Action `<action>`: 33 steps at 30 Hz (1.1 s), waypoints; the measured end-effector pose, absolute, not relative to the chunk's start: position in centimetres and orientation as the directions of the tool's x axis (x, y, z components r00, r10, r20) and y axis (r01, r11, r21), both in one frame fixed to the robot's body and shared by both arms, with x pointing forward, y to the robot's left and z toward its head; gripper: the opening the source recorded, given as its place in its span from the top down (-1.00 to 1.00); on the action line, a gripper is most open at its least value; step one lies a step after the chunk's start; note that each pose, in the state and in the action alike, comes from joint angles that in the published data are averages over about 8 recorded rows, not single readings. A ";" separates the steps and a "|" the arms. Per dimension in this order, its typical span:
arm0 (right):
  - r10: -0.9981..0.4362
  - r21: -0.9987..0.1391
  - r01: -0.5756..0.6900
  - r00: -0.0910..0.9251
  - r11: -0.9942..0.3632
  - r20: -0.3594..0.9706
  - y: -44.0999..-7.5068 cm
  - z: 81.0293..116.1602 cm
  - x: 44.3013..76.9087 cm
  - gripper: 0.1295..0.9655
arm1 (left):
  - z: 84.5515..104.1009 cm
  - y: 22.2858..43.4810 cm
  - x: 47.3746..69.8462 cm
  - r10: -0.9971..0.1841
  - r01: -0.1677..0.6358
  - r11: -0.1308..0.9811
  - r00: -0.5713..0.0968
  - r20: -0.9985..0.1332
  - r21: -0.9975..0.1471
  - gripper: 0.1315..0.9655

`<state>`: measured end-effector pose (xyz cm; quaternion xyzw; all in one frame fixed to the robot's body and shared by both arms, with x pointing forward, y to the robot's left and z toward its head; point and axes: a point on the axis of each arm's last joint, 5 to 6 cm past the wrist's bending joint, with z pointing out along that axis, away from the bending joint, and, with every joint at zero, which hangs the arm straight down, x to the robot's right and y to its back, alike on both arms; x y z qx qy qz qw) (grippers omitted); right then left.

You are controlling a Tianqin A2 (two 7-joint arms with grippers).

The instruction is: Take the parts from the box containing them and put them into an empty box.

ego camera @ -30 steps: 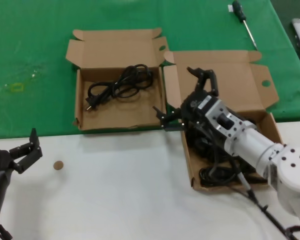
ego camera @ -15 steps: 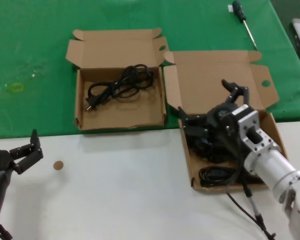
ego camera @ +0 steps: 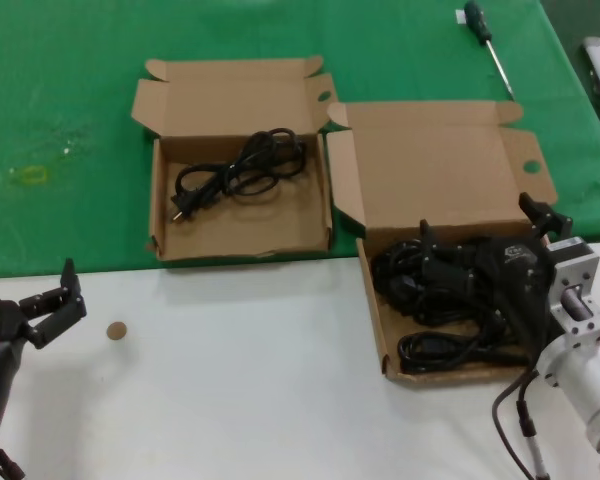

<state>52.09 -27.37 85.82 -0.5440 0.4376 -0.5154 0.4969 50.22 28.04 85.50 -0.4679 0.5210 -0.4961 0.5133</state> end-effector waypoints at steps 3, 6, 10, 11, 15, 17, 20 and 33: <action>-0.991 -0.994 0.032 0.071 -0.108 0.110 -27.6 85.7 51.7 -1.00 | 85.5 28.0 50.2 -0.997 0.022 0.070 -0.035 -0.071 -0.997 -1.00; -0.992 -0.994 0.031 0.068 -0.104 0.106 -27.6 85.7 51.6 -1.00 | 85.5 28.0 50.2 -0.997 0.022 0.070 -0.035 -0.071 -0.997 -1.00; -0.992 -0.994 0.031 0.068 -0.104 0.106 -27.6 85.7 51.6 -1.00 | 85.5 28.0 50.2 -0.997 0.022 0.070 -0.035 -0.071 -0.997 -1.00; -0.992 -0.994 0.031 0.068 -0.104 0.106 -27.6 85.7 51.6 -1.00 | 85.5 28.0 50.2 -0.997 0.022 0.070 -0.035 -0.071 -0.997 -1.00; -0.992 -0.994 0.031 0.068 -0.104 0.106 -27.6 85.7 51.6 -1.00 | 85.5 28.0 50.2 -0.997 0.022 0.070 -0.035 -0.071 -0.997 -1.00; -0.992 -0.994 0.031 0.068 -0.104 0.106 -27.6 85.7 51.6 -1.00 | 85.5 28.0 50.2 -0.997 0.022 0.070 -0.035 -0.071 -0.997 -1.00; -0.992 -0.994 0.031 0.068 -0.104 0.106 -27.6 85.7 51.6 -1.00 | 85.5 28.0 50.2 -0.997 0.022 0.070 -0.035 -0.071 -0.997 -1.00; -0.992 -0.994 0.031 0.068 -0.104 0.106 -27.6 85.7 51.6 -1.00 | 85.5 28.0 50.2 -0.997 0.022 0.070 -0.035 -0.071 -0.997 -1.00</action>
